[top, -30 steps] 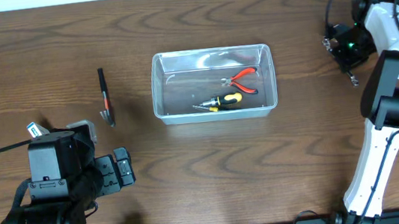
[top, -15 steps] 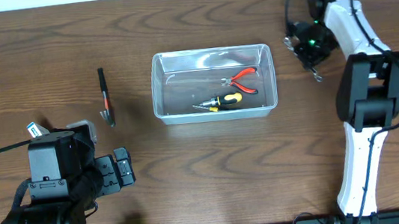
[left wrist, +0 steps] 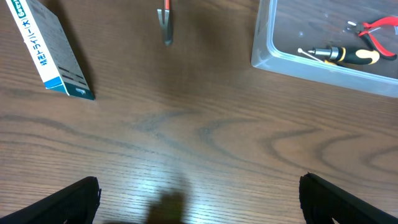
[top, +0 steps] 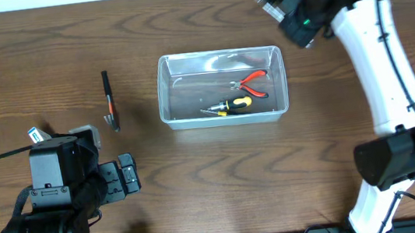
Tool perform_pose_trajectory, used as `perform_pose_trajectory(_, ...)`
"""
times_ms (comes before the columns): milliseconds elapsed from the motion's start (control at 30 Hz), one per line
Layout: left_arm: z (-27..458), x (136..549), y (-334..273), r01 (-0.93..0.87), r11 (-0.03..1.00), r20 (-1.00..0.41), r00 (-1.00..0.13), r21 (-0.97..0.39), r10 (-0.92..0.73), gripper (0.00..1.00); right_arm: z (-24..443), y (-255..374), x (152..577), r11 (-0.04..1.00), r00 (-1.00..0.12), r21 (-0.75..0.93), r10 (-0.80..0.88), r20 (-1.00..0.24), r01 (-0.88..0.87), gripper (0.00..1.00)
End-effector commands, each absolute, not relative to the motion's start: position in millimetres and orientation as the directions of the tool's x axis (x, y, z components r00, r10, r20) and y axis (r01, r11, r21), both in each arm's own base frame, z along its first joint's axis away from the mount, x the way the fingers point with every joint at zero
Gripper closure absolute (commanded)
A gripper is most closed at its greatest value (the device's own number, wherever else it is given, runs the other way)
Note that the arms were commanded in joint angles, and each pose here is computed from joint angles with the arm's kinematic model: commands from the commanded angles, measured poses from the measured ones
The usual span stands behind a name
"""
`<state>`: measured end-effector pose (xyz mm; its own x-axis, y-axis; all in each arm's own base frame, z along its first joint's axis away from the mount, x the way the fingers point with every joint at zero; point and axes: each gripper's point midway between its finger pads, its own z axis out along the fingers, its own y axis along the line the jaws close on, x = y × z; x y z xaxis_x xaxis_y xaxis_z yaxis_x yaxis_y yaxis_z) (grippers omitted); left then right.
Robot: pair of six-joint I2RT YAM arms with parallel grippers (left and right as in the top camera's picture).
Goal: Pack container
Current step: 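Carry the wrench into the container and open the right gripper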
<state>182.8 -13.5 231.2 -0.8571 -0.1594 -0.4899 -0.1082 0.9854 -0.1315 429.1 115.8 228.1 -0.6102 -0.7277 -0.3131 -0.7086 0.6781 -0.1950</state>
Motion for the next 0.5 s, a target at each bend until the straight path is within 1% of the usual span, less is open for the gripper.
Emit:
perform_pose_trajectory(0, 233.2, 182.7, -11.9, -0.099, 0.988, -0.497, -0.856, -0.12, -0.146, 0.02, 203.3, 154.2, 411.8, 0.472, -0.43, -0.166, -0.872, -0.234, -0.866, 0.99)
perform_pose_trajectory(33, 233.2, 182.7, -11.9, -0.099, 0.988, -0.497, -0.856, -0.12, -0.146, 0.02, 198.9, 170.3, 402.2, 0.384, -0.347, -0.139, -0.909, -0.233, -0.913, 0.99)
perform_pose_trajectory(67, 233.2, 182.8, -11.9, -0.099, 0.988, -0.497, -0.855, -0.12, -0.146, 0.02, 194.3, 180.3, 397.1, 0.325, -0.291, -0.122, -0.928, -0.235, -0.938, 0.99)
perform_pose_trajectory(133, 233.2, 182.8, -11.9, -0.099, 0.988, -0.497, -0.855, -0.12, -0.146, 0.02, 184.5, 197.8, 388.8, 0.222, -0.193, -0.099, -0.952, -0.236, -0.97, 0.99)
perform_pose_trajectory(200, 233.2, 182.8, -11.9, -0.1, 0.988, -0.497, -0.855, -0.12, -0.147, 0.02, 171.3, 208.6, 383.0, 0.155, -0.134, -0.078, -0.966, -0.22, -0.985, 0.99)
perform_pose_trajectory(300, 233.2, 182.8, -11.9, -0.099, 0.988, -0.497, -0.855, -0.12, -0.146, 0.02, 146.7, 218.7, 377.6, 0.102, -0.094, -0.031, -0.978, -0.185, -0.994, 0.99)
perform_pose_trajectory(467, 233.2, 182.8, -11.9, -0.1, 0.988, -0.497, -0.855, -0.12, -0.147, 0.02, 96.0, 226.2, 376.1, 0.075, -0.083, 0.065, -0.989, -0.123, -0.995, 0.99)
